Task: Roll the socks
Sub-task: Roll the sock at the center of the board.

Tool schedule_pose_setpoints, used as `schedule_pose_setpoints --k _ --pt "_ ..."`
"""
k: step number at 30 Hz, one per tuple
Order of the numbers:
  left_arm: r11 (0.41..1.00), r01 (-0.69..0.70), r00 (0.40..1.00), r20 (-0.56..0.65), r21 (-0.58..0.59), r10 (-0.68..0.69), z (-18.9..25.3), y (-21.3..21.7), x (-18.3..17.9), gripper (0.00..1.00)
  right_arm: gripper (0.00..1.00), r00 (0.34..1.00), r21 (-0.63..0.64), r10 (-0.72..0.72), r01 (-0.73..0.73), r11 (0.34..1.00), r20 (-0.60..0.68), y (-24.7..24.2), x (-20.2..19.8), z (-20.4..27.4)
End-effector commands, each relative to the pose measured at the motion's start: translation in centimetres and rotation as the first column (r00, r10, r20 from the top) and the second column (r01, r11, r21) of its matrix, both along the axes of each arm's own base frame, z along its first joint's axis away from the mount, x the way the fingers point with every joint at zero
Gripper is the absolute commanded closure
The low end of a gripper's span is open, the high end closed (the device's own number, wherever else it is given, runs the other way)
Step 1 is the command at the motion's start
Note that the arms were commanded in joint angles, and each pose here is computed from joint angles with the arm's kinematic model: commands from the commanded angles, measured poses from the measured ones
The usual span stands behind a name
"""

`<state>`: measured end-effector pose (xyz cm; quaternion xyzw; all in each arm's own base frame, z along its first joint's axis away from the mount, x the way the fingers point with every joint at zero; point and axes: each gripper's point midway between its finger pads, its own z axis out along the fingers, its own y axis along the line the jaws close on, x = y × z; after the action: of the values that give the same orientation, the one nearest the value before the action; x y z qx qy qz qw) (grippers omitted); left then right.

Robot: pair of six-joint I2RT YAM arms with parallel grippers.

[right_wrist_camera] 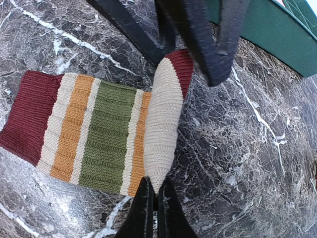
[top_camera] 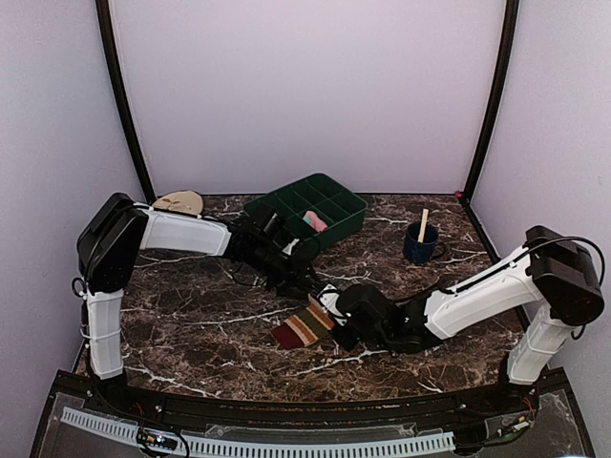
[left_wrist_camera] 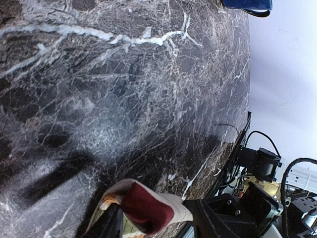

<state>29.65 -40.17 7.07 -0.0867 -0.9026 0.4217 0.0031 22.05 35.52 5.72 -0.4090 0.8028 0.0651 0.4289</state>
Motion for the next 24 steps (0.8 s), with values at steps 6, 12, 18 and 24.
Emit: schedule_pose_setpoints --k 6,12,18,24 --pt "0.999 0.043 0.997 -0.059 0.012 -0.043 -0.2 -0.2 -1.4 0.49 1.0 0.999 0.013 0.015 -0.015 1.0 0.031 1.2 -0.2 0.7" --pt "0.997 0.06 0.996 -0.076 0.041 -0.057 -1.1 0.2 -2.3 0.53 1.0 0.999 0.008 0.017 -0.018 1.0 0.03 1.4 -0.3 0.4" --pt "0.998 0.057 0.997 -0.051 0.039 -0.055 -0.9 0.0 -1.9 0.66 1.0 0.999 -0.001 0.02 -0.02 1.0 0.034 1.5 -0.3 0.3" --pt "0.998 0.054 0.998 -0.043 0.038 -0.053 -1.4 0.2 -2.1 0.76 1.0 0.999 -0.006 0.015 -0.015 1.0 0.03 1.3 -0.5 0.1"
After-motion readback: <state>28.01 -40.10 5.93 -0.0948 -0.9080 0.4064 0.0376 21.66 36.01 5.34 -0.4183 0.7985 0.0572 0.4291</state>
